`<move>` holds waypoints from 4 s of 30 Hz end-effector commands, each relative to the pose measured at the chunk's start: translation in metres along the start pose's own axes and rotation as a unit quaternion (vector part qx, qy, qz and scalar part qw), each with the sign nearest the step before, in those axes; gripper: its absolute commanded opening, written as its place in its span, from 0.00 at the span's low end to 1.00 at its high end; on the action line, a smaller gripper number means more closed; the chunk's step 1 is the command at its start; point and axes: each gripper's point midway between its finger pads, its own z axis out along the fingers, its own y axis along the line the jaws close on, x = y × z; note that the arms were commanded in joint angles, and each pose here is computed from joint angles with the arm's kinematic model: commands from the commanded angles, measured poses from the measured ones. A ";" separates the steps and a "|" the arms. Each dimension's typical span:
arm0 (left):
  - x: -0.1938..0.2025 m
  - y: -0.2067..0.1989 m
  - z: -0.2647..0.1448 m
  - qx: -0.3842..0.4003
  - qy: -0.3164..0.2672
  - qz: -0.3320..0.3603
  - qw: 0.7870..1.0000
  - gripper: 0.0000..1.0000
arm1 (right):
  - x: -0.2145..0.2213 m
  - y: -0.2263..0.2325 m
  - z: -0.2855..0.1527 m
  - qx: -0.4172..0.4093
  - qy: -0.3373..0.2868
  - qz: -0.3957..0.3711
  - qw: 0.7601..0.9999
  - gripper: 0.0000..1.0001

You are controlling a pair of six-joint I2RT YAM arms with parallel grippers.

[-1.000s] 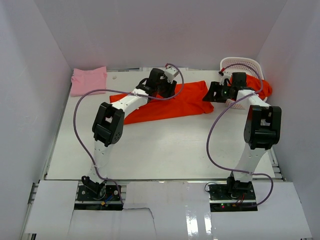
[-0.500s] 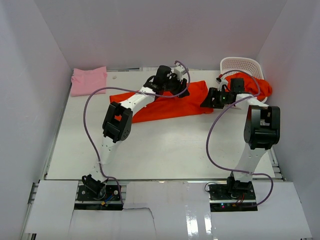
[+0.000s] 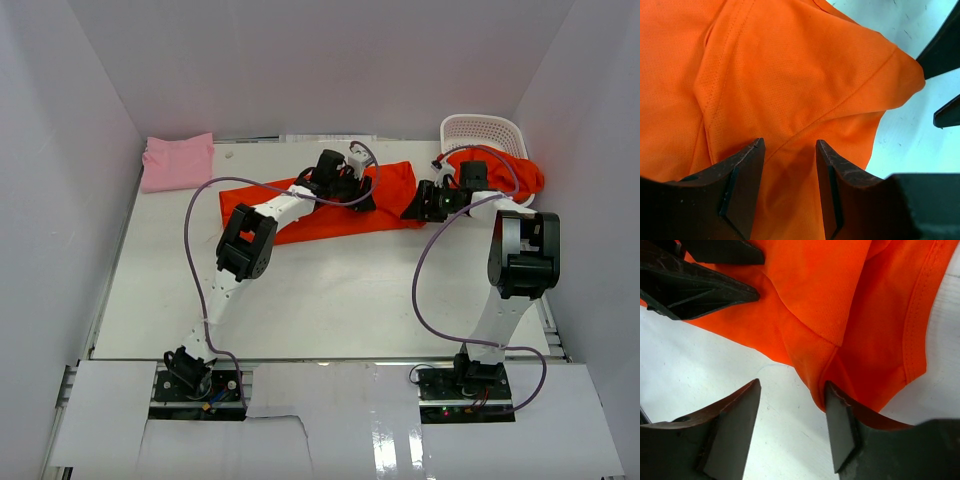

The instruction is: Fold and stack the t-shirts

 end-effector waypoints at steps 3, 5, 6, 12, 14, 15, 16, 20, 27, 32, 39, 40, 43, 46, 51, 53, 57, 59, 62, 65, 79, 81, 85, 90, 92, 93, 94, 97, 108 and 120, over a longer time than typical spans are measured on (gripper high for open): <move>-0.032 -0.003 -0.003 -0.014 -0.037 0.024 0.999 0.56 | 0.004 -0.008 0.001 0.007 0.005 0.006 1.000 0.47; -0.031 0.000 -0.003 -0.020 -0.036 0.024 0.999 0.56 | 0.007 -0.011 0.002 0.009 0.010 0.011 1.000 0.45; -0.030 0.000 -0.003 -0.022 -0.036 0.026 0.999 0.56 | 0.009 -0.015 0.003 0.018 0.013 0.014 1.000 0.43; -0.028 0.000 -0.007 -0.026 -0.032 0.036 0.998 0.56 | 0.014 -0.033 0.004 0.051 0.025 0.021 0.998 0.31; -0.026 0.001 -0.008 -0.027 -0.030 0.038 0.998 0.56 | 0.014 -0.035 0.004 0.052 0.027 0.025 0.998 0.27; -0.025 0.000 -0.008 -0.027 -0.030 0.039 0.998 0.56 | 0.012 -0.038 0.003 0.058 0.027 0.027 0.998 0.24; -0.027 0.000 -0.010 -0.027 -0.030 0.041 0.998 0.56 | 0.011 -0.040 0.002 0.060 0.026 0.027 0.998 0.23; -0.022 0.000 -0.011 -0.029 -0.025 0.043 0.998 0.56 | 0.000 -0.050 -0.005 0.065 0.016 0.040 0.997 0.15; -0.013 -0.001 -0.013 -0.027 -0.018 0.042 0.999 0.56 | -0.036 -0.058 -0.013 0.069 -0.009 0.041 0.997 0.08; -0.011 -0.001 -0.015 -0.028 -0.016 0.044 0.999 0.56 | -0.064 -0.064 -0.017 0.069 -0.027 0.039 0.996 0.08; -0.016 -0.003 -0.018 -0.029 -0.019 0.047 0.998 0.56 | -0.050 -0.084 -0.015 0.100 0.019 0.082 0.991 0.09; -0.017 -0.003 -0.018 -0.029 -0.020 0.048 0.998 0.56 | -0.045 -0.087 -0.016 0.108 0.027 0.091 0.990 0.10; -0.019 -0.004 -0.019 -0.028 -0.021 0.050 0.998 0.56 | -0.029 -0.096 -0.023 0.143 0.064 0.107 0.982 0.10; -0.019 -0.004 -0.020 -0.029 -0.021 0.049 0.998 0.56 | -0.021 -0.103 -0.030 0.156 0.074 0.120 0.978 0.10; -0.024 -0.006 -0.022 -0.029 -0.025 0.051 0.998 0.56 | -0.018 -0.106 -0.037 0.165 0.087 0.133 0.973 0.12; -0.024 -0.007 -0.022 -0.028 -0.024 0.051 0.998 0.56 | -0.023 -0.105 -0.041 0.169 0.083 0.128 0.974 0.18; -0.028 -0.009 -0.025 -0.026 -0.028 0.050 0.998 0.56 | -0.043 -0.100 -0.049 0.176 0.051 0.106 0.977 0.34; -0.032 -0.010 -0.026 -0.027 -0.031 0.051 0.998 0.57 | -0.058 -0.093 -0.051 0.173 0.030 0.088 0.981 0.39; -0.038 -0.013 -0.029 -0.026 -0.035 0.054 0.998 0.56 | -0.079 -0.080 -0.055 0.171 0.006 0.053 0.984 0.41; -0.050 -0.018 -0.036 -0.026 -0.044 0.055 0.997 0.57 | -0.101 -0.063 -0.056 0.160 -0.021 0.023 0.987 0.41; -0.115 -0.040 -0.110 -0.095 -0.081 0.054 0.991 0.64 | -0.081 0.040 0.004 0.062 0.008 -0.046 0.997 0.40; -0.112 -0.026 -0.124 -0.138 -0.073 0.053 0.986 0.64 | -0.073 0.044 0.010 0.046 0.011 -0.033 0.998 0.40; -0.065 0.029 -0.162 -0.179 -0.056 -0.007 0.982 0.64 | -0.061 0.035 0.024 0.045 0.020 -0.015 0.999 0.40; -0.025 0.098 -0.208 -0.226 -0.043 -0.078 0.970 0.63 | -0.057 0.025 0.036 0.049 0.031 0.002 0.998 0.39; -0.014 0.123 -0.218 -0.256 -0.030 -0.079 0.963 0.63 | -0.058 0.023 0.039 0.052 0.031 0.002 0.998 0.39; -0.010 0.132 -0.221 -0.275 -0.026 -0.082 0.958 0.63 | -0.055 0.021 0.042 0.054 0.036 0.004 0.998 0.39; -0.006 0.142 -0.225 -0.288 -0.025 -0.085 0.954 0.63 | -0.053 0.019 0.043 0.056 0.039 0.007 0.998 0.39; 0.012 0.166 -0.222 -0.309 -0.010 -0.097 0.946 0.62 | -0.047 0.016 0.049 0.056 0.049 0.013 0.997 0.39; 0.034 0.178 -0.219 -0.326 0.008 -0.113 0.939 0.61 | -0.028 -0.010 0.067 0.079 0.076 0.023 0.994 0.39; 0.078 0.163 -0.249 -0.379 0.037 -0.156 0.911 0.61 | -0.044 -0.032 0.081 0.101 0.078 0.030 0.991 0.39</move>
